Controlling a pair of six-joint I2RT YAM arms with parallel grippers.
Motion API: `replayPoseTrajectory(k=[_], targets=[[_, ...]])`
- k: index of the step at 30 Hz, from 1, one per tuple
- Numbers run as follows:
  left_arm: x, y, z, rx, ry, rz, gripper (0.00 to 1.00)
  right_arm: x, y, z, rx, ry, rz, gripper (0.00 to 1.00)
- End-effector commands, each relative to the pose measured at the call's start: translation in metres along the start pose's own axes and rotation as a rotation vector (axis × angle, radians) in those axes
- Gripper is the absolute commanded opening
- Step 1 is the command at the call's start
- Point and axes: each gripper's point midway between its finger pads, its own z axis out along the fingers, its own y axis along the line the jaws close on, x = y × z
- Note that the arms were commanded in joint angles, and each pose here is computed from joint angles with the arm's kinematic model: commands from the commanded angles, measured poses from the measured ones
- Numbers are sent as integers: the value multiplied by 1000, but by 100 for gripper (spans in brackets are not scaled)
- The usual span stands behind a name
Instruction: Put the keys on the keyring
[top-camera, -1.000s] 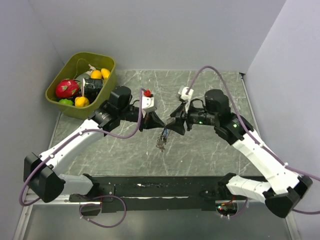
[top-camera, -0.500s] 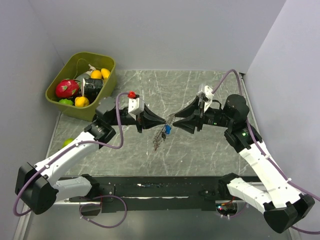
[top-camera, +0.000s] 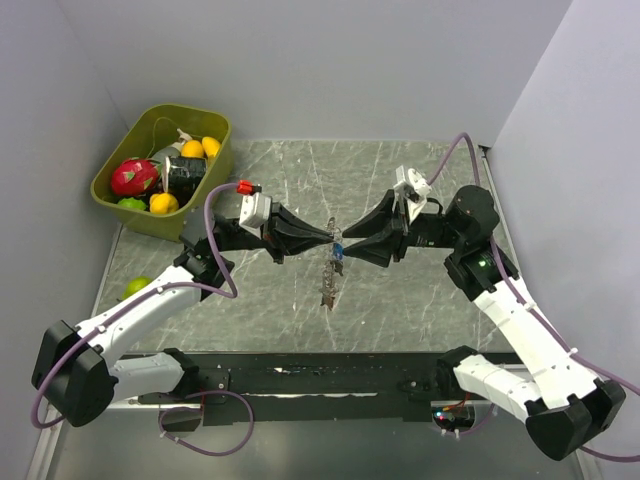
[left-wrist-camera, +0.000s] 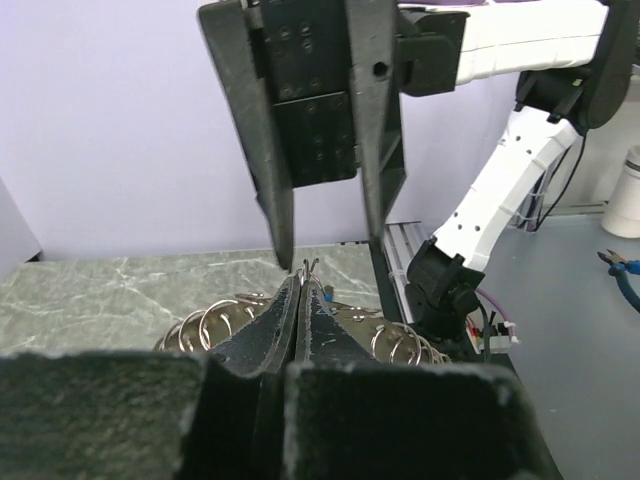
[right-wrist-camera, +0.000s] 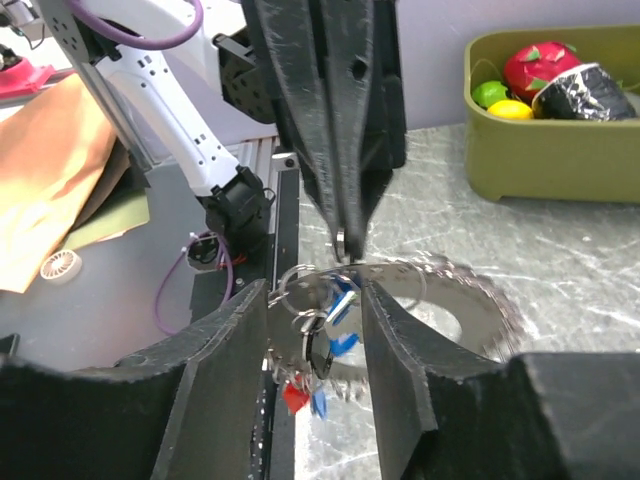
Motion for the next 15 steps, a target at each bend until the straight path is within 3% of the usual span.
replayPoseTrajectory(k=[1, 9, 15], targets=[[-29, -11, 5, 59, -64, 78, 1, -13, -2, 3, 14, -43, -35, 49], [-28, -12, 5, 63, -58, 74, 1, -19, 2, 11, -11, -52, -48, 49], [-29, -13, 5, 66, -57, 77, 1, -9, 0, 22, -13, -10, -24, 40]])
